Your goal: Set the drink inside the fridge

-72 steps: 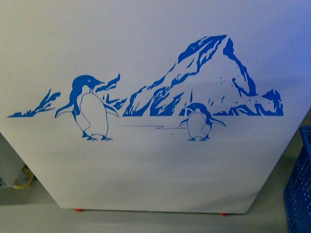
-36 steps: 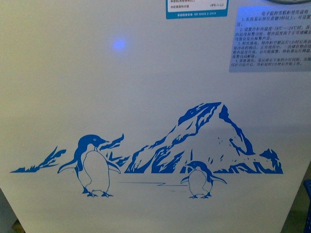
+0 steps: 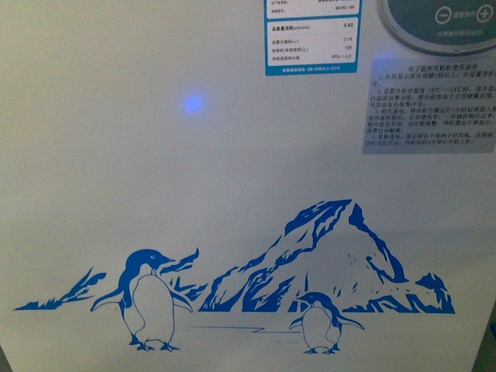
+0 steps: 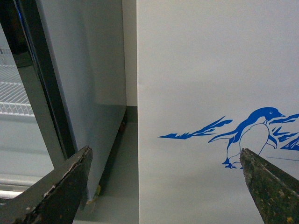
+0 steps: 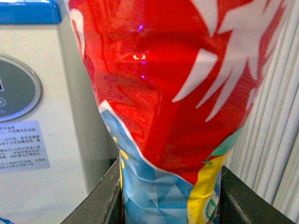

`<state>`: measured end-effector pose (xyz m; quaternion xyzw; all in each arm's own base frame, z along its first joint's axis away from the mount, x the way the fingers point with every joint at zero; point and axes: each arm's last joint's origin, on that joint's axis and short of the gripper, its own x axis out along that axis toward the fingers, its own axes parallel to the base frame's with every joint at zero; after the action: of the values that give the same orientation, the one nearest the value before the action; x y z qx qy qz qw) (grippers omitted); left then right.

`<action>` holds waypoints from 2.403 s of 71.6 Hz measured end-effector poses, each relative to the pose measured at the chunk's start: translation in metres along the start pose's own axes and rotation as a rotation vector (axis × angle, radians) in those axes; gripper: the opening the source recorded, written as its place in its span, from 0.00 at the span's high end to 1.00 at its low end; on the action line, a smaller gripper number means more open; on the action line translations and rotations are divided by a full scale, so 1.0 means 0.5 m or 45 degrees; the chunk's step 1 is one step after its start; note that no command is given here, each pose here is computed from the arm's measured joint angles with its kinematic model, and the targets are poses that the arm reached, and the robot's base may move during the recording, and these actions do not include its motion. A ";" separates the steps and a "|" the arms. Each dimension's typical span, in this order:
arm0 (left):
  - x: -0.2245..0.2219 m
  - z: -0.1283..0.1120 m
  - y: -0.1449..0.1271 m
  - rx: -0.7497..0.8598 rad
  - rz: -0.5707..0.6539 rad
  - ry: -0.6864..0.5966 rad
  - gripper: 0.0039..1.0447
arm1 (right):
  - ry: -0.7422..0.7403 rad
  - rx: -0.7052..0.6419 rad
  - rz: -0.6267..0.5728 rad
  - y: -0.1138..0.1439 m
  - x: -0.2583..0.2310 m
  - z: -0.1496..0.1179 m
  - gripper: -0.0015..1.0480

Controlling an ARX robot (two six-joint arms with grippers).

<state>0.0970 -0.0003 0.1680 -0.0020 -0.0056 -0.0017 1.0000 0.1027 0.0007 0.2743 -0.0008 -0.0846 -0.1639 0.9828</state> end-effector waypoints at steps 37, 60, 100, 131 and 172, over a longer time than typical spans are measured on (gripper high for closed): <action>0.000 0.000 0.000 0.000 0.000 0.000 0.08 | 0.069 -0.012 0.043 0.000 -0.007 -0.036 0.63; 0.000 0.000 0.000 0.000 0.000 0.000 0.08 | 0.065 -0.003 0.038 -0.001 -0.008 -0.035 0.63; 0.000 0.000 0.000 0.000 0.000 0.000 0.08 | 0.075 0.001 0.039 -0.001 -0.008 -0.041 0.63; 0.000 0.000 0.000 0.000 0.000 0.000 0.08 | 0.075 0.003 0.039 -0.001 -0.008 -0.041 0.63; 0.000 0.000 0.000 0.000 0.000 0.000 0.08 | 0.075 0.006 0.039 -0.001 -0.008 -0.040 0.63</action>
<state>0.0970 -0.0003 0.1680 -0.0020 -0.0056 -0.0017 1.0000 0.1021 0.0010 0.2537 0.0051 -0.0560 -0.1486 0.9873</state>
